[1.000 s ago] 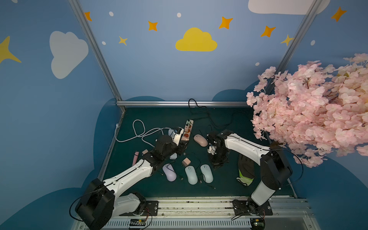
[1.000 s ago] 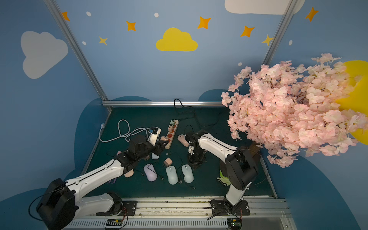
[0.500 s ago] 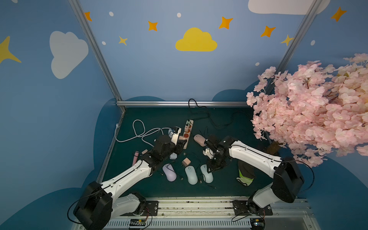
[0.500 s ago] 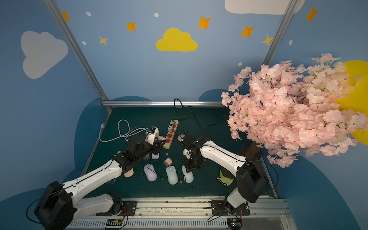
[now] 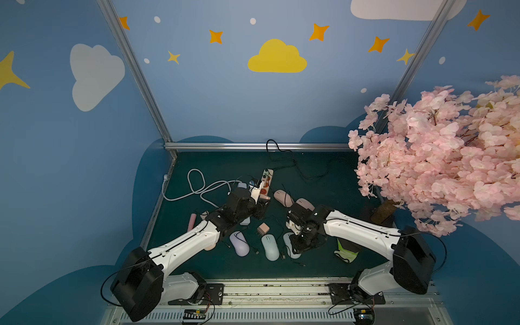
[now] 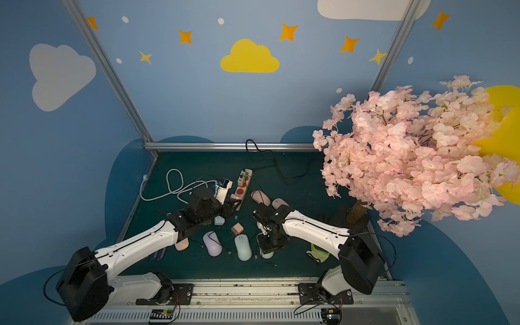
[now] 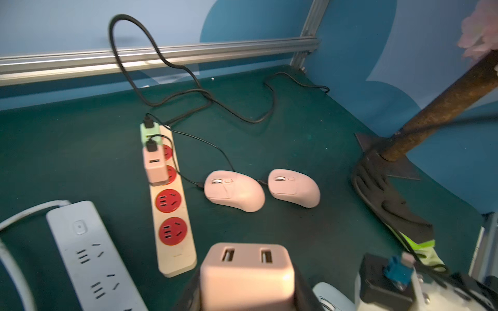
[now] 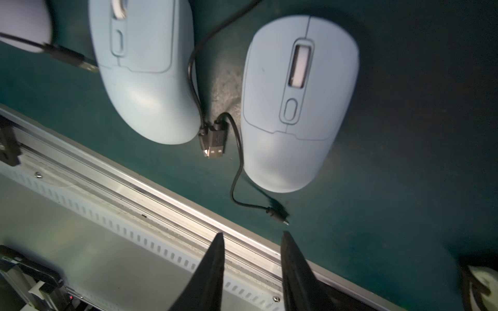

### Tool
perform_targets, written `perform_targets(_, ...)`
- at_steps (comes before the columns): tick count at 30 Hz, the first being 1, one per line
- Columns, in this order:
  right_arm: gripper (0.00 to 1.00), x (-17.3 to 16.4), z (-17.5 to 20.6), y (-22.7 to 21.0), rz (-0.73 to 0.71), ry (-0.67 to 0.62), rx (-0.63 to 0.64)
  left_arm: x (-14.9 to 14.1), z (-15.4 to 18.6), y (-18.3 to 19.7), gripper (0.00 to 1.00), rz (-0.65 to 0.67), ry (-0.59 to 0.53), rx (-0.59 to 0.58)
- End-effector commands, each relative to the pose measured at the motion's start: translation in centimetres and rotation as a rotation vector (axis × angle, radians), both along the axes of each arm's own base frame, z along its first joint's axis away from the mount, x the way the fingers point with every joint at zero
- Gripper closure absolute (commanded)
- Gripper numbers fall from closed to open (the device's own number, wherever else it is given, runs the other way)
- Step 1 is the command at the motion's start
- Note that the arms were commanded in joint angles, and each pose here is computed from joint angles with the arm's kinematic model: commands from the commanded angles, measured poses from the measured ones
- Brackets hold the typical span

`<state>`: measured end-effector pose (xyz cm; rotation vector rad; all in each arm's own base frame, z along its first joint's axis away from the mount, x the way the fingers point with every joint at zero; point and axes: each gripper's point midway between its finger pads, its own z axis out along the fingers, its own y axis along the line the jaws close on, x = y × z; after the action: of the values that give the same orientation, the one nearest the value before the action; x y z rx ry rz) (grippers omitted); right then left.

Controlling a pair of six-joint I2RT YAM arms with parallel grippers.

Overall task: Unplug the wireless mouse
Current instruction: Place the plug at the center of the board.

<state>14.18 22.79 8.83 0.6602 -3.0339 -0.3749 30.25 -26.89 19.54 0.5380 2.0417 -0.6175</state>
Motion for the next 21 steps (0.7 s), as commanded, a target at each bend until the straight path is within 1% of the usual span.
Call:
perform_targets(1,0.64,3.6,2.9,-0.9,-0.133,-0.129,0.068,-2.2,-1.6,-1.7,0.96,-0.044,0.097,0.048)
perform_targets(3,0.64,5.1,3.8,-1.6,-0.204,-0.147,0.118,-3.3,-2.6,-3.0,0.96,-0.068,0.138,0.074)
perform_targets(6,0.64,7.0,4.5,-3.9,-0.334,-0.168,0.136,-4.8,-4.1,-4.8,0.96,-0.100,0.189,0.092)
perform_targets(10,0.64,8.2,4.9,-5.9,-0.431,-0.170,0.179,-5.8,-6.1,-6.8,0.96,-0.130,0.252,0.114)
perform_targets(13,0.64,8.7,5.5,-7.0,-0.488,-0.179,0.227,-5.9,-7.9,-8.4,0.96,-0.150,0.324,0.134)
perform_targets(16,0.64,8.8,5.9,-8.2,-0.549,-0.193,0.243,-5.6,-9.3,-9.9,0.96,-0.173,0.380,0.149)
perform_targets(21,0.64,8.7,6.0,-9.9,-0.621,-0.249,0.248,-3.5,-11.2,-10.5,0.91,-0.128,0.439,0.218)
